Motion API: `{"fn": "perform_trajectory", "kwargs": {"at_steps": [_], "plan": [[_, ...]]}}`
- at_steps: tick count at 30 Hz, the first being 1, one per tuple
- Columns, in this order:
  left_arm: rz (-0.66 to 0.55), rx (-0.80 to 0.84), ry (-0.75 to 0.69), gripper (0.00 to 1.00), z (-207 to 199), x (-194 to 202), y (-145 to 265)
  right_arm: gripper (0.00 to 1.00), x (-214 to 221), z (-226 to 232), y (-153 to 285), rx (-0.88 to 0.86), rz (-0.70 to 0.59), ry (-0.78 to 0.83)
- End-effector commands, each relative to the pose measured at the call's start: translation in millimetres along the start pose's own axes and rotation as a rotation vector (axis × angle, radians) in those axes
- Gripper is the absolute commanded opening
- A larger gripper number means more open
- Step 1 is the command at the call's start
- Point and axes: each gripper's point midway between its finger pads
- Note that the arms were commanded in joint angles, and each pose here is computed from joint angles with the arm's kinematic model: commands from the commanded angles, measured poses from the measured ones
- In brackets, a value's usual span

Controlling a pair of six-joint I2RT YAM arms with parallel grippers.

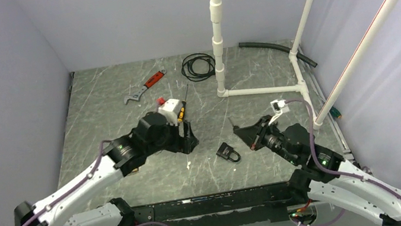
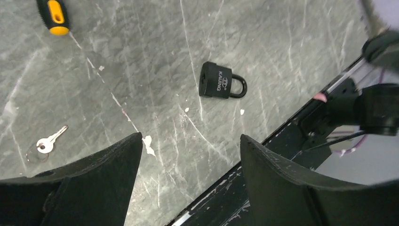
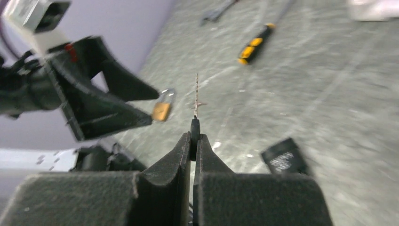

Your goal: Unlock with the key

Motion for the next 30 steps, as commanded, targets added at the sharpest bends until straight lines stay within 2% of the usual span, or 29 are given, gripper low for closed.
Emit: {"fn": "perform_trajectory", "kwargs": {"at_steps": [1,4,8,10,14,17,23,30], "plan": [[0.07,0.034,-0.203,0.8,-25,1,-13,0.0,0,-78,34,0.444,0.016,0.0],[0.126,0.024,-0.338,0.81,-25,7,-35,0.0,3,-100,48,0.576,0.033,0.004],[0.184,0.146,-0.548,0.84,-39,32,-59,0.0,-3,-110,58,0.661,0.057,0.037],[0.192,0.219,-0.718,0.84,-48,45,-64,0.0,-9,-113,64,0.697,0.059,0.055],[0.288,0.36,-1.05,0.85,-53,79,-74,0.0,-15,-113,69,0.7,0.046,0.069],[0.376,0.408,-1.219,0.85,-47,98,-92,0.0,-15,-109,67,0.665,0.039,0.059],[0.563,0.389,-1.355,0.89,-24,121,-135,0.0,-11,-106,67,0.641,0.046,0.047],[0.558,0.429,-1.438,0.88,-31,119,-168,0.0,-13,-102,71,0.606,0.022,0.023]]}}
Point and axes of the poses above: each gripper's point midway between its finger pads, its own y axis back along the fingers, its own z axis along the line the jaws close on, x = y × z, and after that the axes turned 15 degrees about y, right-handed
